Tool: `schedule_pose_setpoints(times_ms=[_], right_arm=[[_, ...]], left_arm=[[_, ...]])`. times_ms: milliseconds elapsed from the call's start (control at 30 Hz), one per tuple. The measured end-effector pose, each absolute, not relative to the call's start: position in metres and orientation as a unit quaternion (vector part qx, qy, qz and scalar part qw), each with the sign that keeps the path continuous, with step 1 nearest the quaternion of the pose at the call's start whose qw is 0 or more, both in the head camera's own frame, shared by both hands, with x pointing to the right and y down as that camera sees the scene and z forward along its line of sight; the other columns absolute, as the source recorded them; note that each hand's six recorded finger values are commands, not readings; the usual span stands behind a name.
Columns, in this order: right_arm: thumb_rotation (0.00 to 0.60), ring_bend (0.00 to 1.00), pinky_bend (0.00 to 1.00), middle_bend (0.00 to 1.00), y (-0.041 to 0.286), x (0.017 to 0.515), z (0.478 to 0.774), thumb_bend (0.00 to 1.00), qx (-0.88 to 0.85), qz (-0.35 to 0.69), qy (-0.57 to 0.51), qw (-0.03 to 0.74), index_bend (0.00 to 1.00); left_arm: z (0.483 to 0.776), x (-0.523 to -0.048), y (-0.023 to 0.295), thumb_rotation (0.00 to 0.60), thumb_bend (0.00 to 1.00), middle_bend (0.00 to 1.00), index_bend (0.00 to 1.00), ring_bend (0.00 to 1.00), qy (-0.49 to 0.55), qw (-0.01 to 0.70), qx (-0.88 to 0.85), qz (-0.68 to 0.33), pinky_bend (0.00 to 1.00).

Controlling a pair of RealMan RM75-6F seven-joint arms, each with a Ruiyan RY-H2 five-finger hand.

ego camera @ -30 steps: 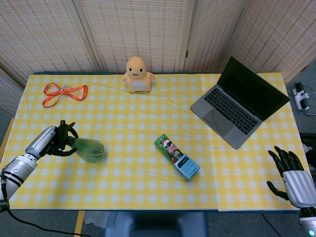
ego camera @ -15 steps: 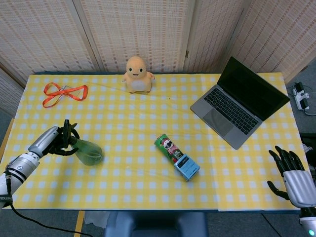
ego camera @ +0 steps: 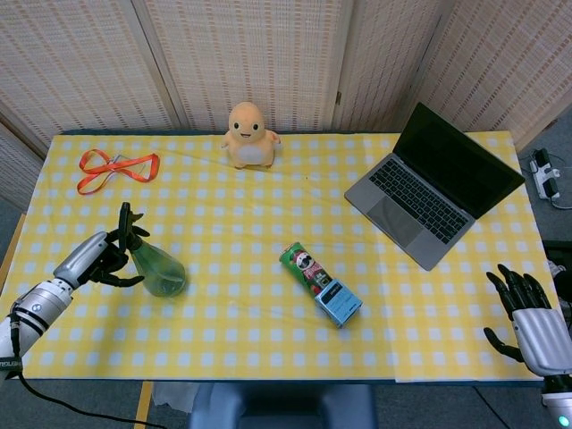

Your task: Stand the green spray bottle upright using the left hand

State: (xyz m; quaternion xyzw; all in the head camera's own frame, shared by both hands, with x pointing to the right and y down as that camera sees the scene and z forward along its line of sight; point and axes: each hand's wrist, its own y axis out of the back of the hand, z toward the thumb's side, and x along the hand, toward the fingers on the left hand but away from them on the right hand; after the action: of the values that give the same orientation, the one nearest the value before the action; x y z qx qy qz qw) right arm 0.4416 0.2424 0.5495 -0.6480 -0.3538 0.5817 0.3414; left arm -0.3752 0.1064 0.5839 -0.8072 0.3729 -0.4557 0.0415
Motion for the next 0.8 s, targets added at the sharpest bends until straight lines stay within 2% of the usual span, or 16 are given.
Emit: schedule_pose_setpoints(times_ms=[500, 700, 800], right_arm=[[0.6, 0.0, 0.0, 0.0, 0.245, 0.439, 0.547, 0.33, -0.652, 0.575, -0.354, 0.344, 0.0], [0.6, 0.0, 0.0, 0.0, 0.245, 0.438, 0.545, 0.33, -0.653, 0.571, -0.356, 0.347, 0.0], [0.6, 0.0, 0.0, 0.0, 0.245, 0.436, 0.545, 0.33, -0.655, 0.569, -0.354, 0.348, 0.0]], left_arm=[[0.573, -0.384, 0.11, 0.6, 0.17, 1.0, 0.1, 1.0, 0.365, 0.056, -0.817, -0.443, 1.0], [0.57, -0.418, 0.113, 0.6, 0.16, 1.0, 0.1, 1.0, 0.38, 0.121, -0.789, -0.468, 1.0], [0.566, -0.434, 0.116, 0.6, 0.17, 1.0, 0.11, 1.0, 0.389, 0.178, -0.763, -0.485, 1.0]])
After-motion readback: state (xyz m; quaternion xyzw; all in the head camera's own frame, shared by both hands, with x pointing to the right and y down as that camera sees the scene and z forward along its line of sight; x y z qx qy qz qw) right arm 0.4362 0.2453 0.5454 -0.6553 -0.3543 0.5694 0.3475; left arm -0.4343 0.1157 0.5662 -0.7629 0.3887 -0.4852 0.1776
